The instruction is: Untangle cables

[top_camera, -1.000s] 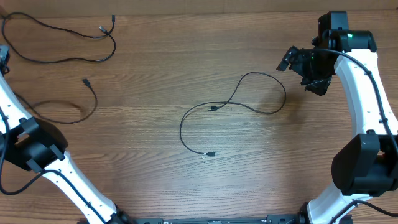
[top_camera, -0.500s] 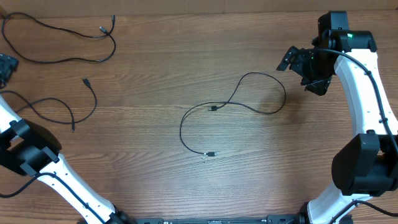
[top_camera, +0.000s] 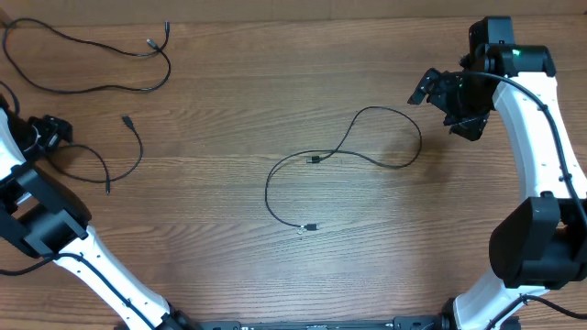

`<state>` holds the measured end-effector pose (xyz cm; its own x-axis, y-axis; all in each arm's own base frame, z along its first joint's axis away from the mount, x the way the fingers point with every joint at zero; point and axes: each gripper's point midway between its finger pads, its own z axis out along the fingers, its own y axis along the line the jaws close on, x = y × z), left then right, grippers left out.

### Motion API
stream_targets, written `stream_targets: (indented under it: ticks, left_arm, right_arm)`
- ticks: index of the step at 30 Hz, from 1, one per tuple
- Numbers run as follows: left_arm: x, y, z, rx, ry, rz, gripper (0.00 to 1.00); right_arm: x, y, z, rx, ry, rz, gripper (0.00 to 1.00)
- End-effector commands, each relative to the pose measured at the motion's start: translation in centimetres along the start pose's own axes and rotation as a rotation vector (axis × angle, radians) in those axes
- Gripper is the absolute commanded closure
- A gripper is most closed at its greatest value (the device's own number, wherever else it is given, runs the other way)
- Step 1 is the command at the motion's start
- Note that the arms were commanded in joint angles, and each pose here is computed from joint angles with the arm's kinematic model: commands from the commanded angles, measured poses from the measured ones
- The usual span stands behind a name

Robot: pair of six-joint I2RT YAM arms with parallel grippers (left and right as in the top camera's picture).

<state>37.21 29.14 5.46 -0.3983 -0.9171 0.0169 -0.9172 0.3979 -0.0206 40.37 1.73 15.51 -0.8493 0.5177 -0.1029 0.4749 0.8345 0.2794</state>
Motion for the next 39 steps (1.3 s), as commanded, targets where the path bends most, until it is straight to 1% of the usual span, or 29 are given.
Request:
stream_targets:
  ticks: [1,2,5,6,7,9,12,14,15,17,21,23,25,28,34,36,39]
  left_arm:
    - [1.2,-0.6,1.6,0.02,0.055,0.061,0.22]
    - [1.4,-0.5,1.9,0.02,0.063,0.061,0.24]
    - [1.8,-0.3,2.9,0.015,0.081,0.06,0.19]
    - [2.0,-0.3,3.3,0.013,0.089,0.06,0.19]
    - [2.2,-0.2,3.6,0.012,0.095,0.06,0.2]
    - [2.5,0.0,4.2,0.006,0.107,0.059,0.29]
    - [2.9,0.2,5.0,0.0,0.119,0.058,0.34]
    - [3.0,0.3,5.4,-0.002,0.122,0.057,0.42]
    - [3.1,0.3,5.6,-0.002,0.123,0.057,0.49]
    - [3.1,0.3,6.0,-0.002,0.125,0.056,0.59]
    - [3.3,0.5,6.8,-0.005,0.129,0.056,0.69]
    - [3.3,0.5,7.1,-0.004,0.125,0.044,0.82]
    - [3.4,0.2,7.4,0.013,0.127,0.008,0.91]
    - [3.2,-1.7,7.2,0.119,0.136,-0.011,0.96]
    - [2.2,-5.8,6.4,0.342,0.128,0.004,0.96]
    - [1.9,-6.4,6.0,0.378,0.122,-0.003,0.96]
    - [1.4,-6.7,5.5,0.387,0.105,-0.01,0.96]
  right_arm:
    - [0.0,0.1,-0.7,-0.008,-0.02,-0.003,0.0]
    - [0.0,0.1,-0.7,-0.008,-0.02,-0.003,0.0]
    - [0.0,0.1,-0.7,-0.008,-0.02,-0.003,0.0]
    - [0.0,0.1,-0.7,-0.008,-0.02,-0.003,0.0]
    - [0.0,0.1,-0.7,-0.008,-0.02,-0.003,0.0]
    - [0.0,0.1,-0.7,-0.008,-0.02,-0.003,0.0]
    - [0.0,0.1,-0.7,-0.008,-0.02,-0.003,0.0]
    - [0.0,0.1,-0.7,-0.008,-0.02,-0.003,0.0]
    - [0.0,0.1,-0.7,-0.008,-0.02,-0.003,0.0]
    - [0.0,0.1,-0.7,-0.008,-0.02,-0.003,0.0]
    - [0.0,0.1,-0.7,-0.008,-0.02,-0.003,0.0]
    - [0.0,0.1,-0.7,-0.008,-0.02,-0.003,0.0]
    - [0.0,0.1,-0.7,-0.008,-0.02,-0.003,0.0]
    - [0.0,0.1,-0.7,-0.008,-0.02,-0.003,0.0]
    - [0.0,0.1,-0.7,-0.008,-0.02,-0.003,0.0]
    - [0.0,0.1,-0.7,-0.008,-0.02,-0.003,0.0]
    - [0.0,0.1,-0.7,-0.008,-0.02,-0.003,0.0]
